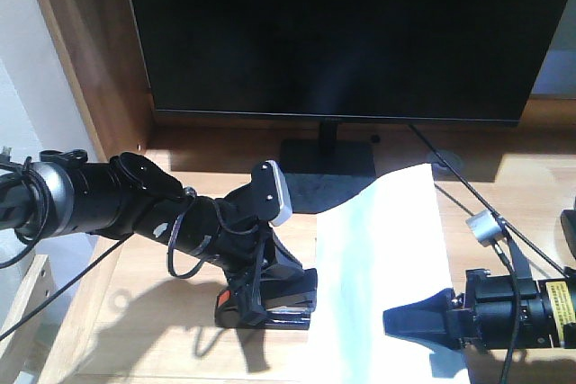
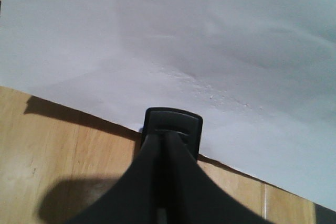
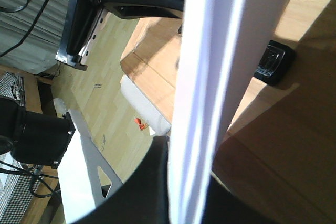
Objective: Grab stapler and paper to desk for stapling
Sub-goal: 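Lay the paper flat on the desk and slide it under the stapler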
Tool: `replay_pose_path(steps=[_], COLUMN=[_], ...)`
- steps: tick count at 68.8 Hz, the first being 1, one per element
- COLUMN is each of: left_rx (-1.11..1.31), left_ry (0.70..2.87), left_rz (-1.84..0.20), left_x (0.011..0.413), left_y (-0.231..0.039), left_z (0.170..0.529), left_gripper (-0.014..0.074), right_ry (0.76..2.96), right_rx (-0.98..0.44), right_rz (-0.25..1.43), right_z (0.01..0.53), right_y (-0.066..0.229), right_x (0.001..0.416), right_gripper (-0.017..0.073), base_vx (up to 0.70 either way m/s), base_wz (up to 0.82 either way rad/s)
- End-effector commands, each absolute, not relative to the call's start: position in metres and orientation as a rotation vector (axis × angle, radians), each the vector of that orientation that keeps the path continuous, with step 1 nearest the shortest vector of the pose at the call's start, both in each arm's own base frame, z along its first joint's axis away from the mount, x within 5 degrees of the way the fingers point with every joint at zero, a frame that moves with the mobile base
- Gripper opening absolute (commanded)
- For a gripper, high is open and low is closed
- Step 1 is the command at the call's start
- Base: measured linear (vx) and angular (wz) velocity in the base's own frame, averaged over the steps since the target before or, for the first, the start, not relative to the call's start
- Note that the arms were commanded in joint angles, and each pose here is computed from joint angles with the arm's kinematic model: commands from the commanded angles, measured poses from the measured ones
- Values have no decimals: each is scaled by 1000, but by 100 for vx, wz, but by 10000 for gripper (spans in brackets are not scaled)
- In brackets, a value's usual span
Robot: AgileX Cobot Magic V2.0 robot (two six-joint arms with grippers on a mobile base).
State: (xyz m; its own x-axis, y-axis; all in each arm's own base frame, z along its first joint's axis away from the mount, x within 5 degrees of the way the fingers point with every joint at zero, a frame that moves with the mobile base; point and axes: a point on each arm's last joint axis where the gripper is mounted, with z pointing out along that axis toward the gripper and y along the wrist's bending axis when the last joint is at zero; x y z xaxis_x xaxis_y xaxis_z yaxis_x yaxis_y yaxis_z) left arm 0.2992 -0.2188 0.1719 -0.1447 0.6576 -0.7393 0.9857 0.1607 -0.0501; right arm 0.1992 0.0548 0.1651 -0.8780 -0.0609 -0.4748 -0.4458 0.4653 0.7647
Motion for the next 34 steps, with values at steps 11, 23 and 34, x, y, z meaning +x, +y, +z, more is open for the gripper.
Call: replay_pose_path(steps=[11,23,34], left_rx=[1507,1507,1507], left_ry=[1808,1808,1808], left_rz=[-774,-774,-774], left_x=[299,299,299], left_y=[-224,-224,-224], left_z=[197,197,197], left_gripper=[-6,-6,-6], right_ry=[2330,2372,2396], right_rx=[-440,-389,-355], right_rz=[1412,1438,1451], right_z=[171,160,153], right_y=[55,54,54], right_x=[200,203,206], right_gripper=[-2,-2,-2], base_vx=[0,0,0], base_wz=[0,0,0])
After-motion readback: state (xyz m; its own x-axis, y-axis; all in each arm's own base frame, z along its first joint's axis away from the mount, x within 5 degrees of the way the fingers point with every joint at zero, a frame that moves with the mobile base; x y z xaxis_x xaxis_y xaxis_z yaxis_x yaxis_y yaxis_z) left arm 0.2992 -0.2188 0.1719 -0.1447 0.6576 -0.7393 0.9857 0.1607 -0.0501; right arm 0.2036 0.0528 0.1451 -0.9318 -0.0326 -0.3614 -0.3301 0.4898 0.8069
